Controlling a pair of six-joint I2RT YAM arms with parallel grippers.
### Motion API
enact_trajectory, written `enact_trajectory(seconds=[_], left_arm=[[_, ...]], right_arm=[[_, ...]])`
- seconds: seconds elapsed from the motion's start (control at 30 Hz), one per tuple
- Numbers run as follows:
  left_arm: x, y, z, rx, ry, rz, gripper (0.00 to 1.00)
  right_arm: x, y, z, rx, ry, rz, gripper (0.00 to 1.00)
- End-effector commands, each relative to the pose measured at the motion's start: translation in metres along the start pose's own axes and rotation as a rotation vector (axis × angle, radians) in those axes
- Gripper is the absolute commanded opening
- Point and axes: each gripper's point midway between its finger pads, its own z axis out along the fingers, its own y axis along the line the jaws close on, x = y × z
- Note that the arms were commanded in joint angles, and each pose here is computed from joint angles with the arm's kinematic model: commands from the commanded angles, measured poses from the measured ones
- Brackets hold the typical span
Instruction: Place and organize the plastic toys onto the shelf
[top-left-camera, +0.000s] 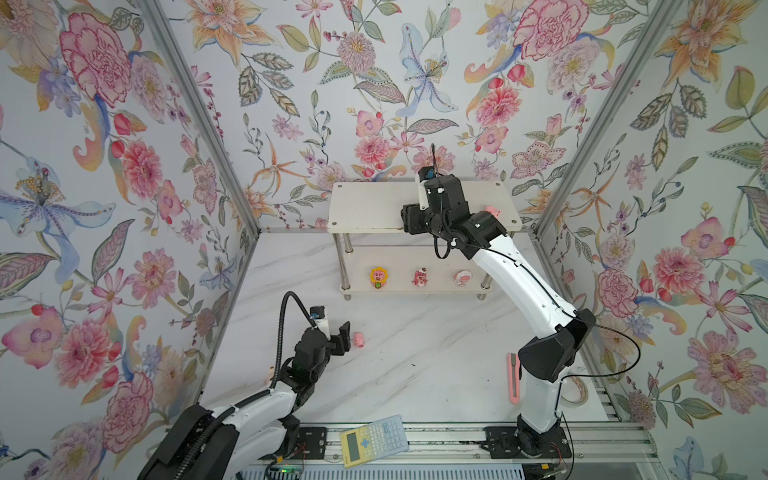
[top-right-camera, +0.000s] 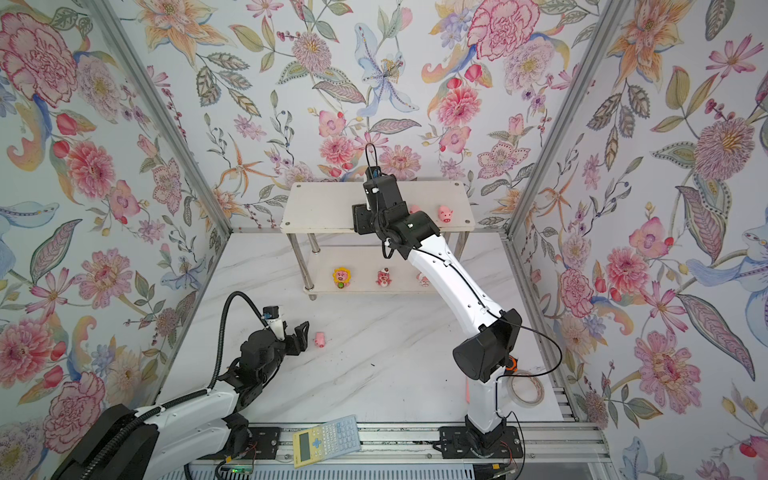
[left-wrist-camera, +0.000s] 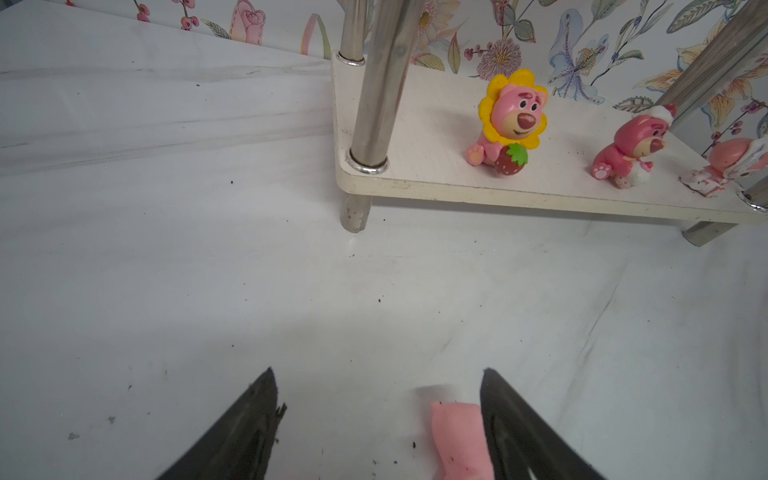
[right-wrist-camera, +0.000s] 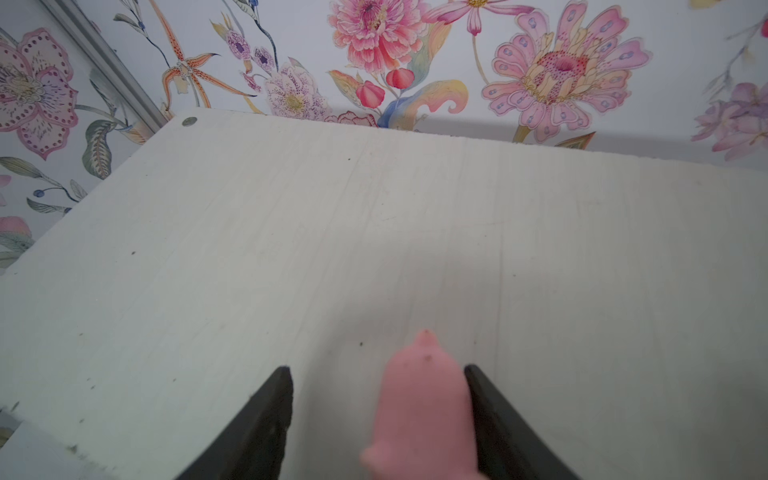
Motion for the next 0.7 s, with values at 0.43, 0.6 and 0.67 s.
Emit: enact_trajectory(seconds=[0.43,0.6,0.67], left_arm=[[-0.003,0.006,-0.001,-0.017,-0.015,-0.011,0.78],[-0.002,0.006,0.000,-0.016,-0.011,-0.011,0.79],[-0.001,0.006,0.000,-0.016,-0.010,-0.011,0.79]], right_arm=[[0.003,-0.008,0.002,0.013,0.022,0.055,0.69],[0.008,-0.013,0.009,0.091,0.016,0.062,0.64],[0.010,-0.017,0.010,0.122,0.013,0.067,0.61]])
